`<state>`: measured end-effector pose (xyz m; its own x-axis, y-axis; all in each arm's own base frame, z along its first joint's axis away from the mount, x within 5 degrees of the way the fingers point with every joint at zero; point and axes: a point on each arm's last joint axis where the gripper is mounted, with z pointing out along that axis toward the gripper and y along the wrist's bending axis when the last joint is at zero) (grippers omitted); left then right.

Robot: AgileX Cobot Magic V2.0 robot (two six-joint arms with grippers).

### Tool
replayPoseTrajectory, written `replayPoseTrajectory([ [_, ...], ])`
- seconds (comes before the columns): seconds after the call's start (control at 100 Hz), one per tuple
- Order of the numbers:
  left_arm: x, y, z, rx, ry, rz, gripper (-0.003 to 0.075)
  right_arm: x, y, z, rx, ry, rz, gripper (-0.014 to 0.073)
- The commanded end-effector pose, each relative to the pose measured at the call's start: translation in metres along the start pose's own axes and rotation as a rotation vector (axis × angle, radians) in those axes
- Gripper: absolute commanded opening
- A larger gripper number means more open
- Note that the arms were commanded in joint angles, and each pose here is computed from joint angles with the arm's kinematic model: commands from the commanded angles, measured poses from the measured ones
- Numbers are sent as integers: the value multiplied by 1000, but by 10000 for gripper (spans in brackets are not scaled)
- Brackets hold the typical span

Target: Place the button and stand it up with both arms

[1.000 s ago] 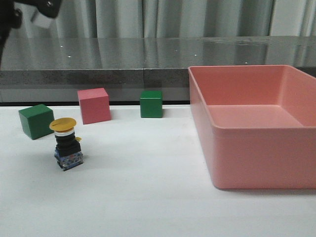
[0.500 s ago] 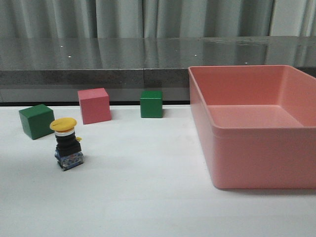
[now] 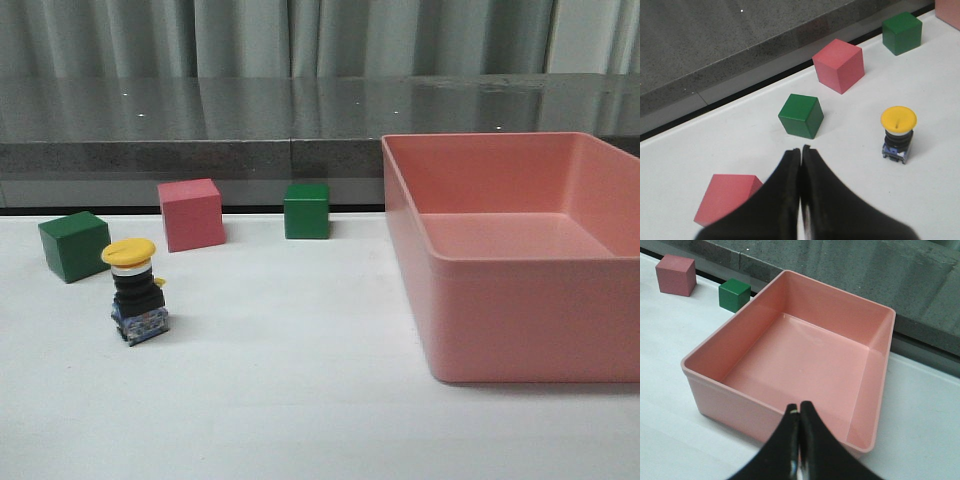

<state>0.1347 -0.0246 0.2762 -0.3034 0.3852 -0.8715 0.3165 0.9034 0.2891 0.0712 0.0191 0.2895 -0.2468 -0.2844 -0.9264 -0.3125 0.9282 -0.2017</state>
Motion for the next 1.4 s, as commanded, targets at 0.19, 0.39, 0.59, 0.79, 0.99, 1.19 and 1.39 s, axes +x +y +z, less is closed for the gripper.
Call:
replayPoseTrajectory([
  [0.19,16,-9,-38,-58,-214,-104,-20,-14,-4,-3,34,-89,-2,-62],
  [0.39,15,-10,-52,-65,-272,-103,-20,-14,-4,-3,34,-89,-2,-62],
  [0.59,16,-11,-52,-64,-271,-103,-20,-14,-4,-3,34,-89,-2,-62],
  [0.79,16,-11,-52,-64,-271,-103,-20,-14,-4,-3,34,-89,-2,-62],
  [0.99,18,-8,-49,-111,-319,-113,-20,-14,-4,-3,34,-89,-2,-62],
  [1.19,39,-10,-43,-174,-392,-167,-20,-13,-4,-3,34,-88,-2,-62],
  [1.39,61,-19,-44,-162,-416,-187,-20,-13,-4,-3,34,-88,-2,-62],
])
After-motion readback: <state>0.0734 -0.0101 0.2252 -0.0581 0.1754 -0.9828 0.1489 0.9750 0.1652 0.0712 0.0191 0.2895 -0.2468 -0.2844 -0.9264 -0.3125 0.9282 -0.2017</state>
